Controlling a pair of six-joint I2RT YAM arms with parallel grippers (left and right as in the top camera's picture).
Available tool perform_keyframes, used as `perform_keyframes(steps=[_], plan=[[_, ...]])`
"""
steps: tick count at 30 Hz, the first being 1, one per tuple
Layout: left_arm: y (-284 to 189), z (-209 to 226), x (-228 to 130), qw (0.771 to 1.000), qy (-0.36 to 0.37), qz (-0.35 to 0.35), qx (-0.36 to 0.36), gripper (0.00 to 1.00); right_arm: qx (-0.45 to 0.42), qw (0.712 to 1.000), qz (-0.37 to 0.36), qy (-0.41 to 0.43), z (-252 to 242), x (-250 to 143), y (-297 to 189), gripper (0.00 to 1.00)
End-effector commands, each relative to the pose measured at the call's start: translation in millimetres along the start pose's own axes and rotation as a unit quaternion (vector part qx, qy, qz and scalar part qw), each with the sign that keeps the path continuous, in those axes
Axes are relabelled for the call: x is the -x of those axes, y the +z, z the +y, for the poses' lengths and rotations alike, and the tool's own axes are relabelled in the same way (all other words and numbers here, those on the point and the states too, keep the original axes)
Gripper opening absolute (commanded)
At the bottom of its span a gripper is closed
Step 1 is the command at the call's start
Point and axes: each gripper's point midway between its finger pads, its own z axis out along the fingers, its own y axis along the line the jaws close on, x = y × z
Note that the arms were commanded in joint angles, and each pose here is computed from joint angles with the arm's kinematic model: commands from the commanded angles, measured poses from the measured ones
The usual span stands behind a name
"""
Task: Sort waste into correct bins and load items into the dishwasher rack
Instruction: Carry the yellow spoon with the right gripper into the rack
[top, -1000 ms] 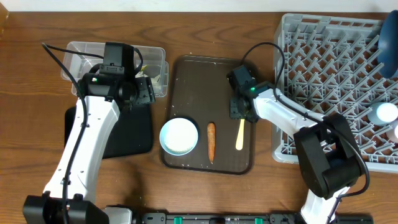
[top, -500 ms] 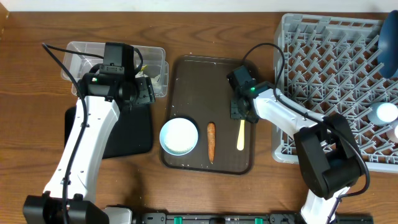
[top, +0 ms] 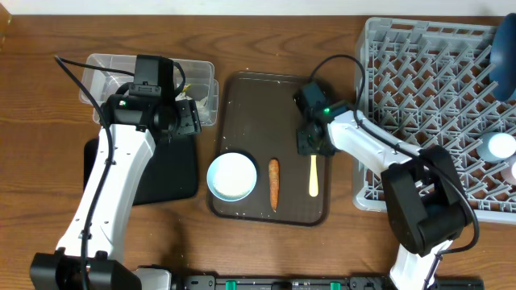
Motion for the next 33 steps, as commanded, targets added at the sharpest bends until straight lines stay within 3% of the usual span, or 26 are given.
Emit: perform_keyframes(steps=[1, 16, 23, 33], plan=[[1, 4, -1, 1.0, -0.003, 0.001, 0.007, 0.73, 0.019, 0.999, -0.034, -0.019, 6, 26, -26, 0.31], [1, 4, -1, 1.0, -0.003, 0.001, 0.008, 0.73, 0.071, 0.994, -0.073, -0.041, -17, 68, -112, 0.31], [1, 4, -1, 1.0, -0.003, 0.001, 0.007, 0.73, 0.053, 0.995, -0.072, -0.037, -62, 79, -145, 0.31], [1, 4, -1, 1.0, -0.003, 0.001, 0.007, 0.73, 0.045, 0.998, -0.052, 0.011, -138, 76, -149, 0.32]])
